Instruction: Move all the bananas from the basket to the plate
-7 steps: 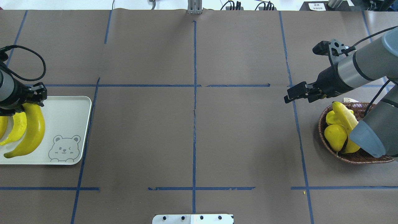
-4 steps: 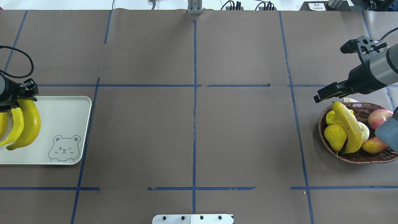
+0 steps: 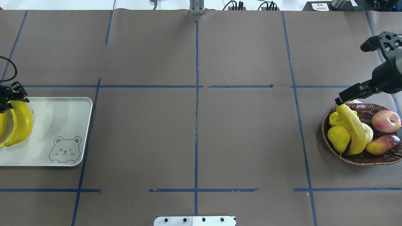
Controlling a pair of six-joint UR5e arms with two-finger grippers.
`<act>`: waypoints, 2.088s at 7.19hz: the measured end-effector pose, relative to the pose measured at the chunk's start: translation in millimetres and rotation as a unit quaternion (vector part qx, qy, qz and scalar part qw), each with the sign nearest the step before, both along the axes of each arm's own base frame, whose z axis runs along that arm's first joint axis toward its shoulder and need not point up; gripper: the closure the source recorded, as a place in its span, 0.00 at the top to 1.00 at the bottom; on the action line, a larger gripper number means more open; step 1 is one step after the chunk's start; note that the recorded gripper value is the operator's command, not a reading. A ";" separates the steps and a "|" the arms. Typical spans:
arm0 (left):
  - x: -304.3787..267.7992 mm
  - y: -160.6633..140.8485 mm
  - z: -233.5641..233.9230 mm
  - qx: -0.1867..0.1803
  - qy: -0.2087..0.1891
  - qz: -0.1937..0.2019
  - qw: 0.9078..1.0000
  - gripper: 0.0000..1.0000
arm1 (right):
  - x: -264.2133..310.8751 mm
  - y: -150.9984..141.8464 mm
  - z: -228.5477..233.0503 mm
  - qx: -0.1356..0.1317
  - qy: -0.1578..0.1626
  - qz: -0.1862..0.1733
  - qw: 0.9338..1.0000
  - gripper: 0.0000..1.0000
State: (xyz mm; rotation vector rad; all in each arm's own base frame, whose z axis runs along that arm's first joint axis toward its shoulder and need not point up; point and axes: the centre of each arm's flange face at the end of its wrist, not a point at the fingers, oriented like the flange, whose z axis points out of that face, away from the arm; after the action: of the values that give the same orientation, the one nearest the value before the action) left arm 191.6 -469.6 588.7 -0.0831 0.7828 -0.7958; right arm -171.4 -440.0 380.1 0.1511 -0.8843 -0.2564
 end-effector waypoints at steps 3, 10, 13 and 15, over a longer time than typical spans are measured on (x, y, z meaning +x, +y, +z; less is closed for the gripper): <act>1.5 -4.0 27.4 -0.001 0.000 0.004 1.000 1.00 | 1.3 0.9 -0.1 0.001 0.003 -0.002 1.000 0.99; -34.0 7.4 -109.6 0.085 0.111 0.033 0.990 1.00 | 48.3 57.5 73.7 0.049 0.037 -0.012 0.998 0.99; -27.3 11.9 -119.6 0.092 0.117 0.042 0.988 1.00 | 33.0 81.0 98.6 0.041 0.032 0.030 0.998 0.96; -20.5 13.3 -120.6 0.092 0.117 0.047 0.988 1.00 | 0.2 90.2 125.5 0.041 0.039 0.042 0.997 0.92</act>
State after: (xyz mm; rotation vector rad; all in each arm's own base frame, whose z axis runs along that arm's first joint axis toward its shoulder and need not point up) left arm 171.1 -456.2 468.1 -0.0482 1.0634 -0.6288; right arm -171.1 -349.8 505.6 0.2527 -0.7881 -0.2179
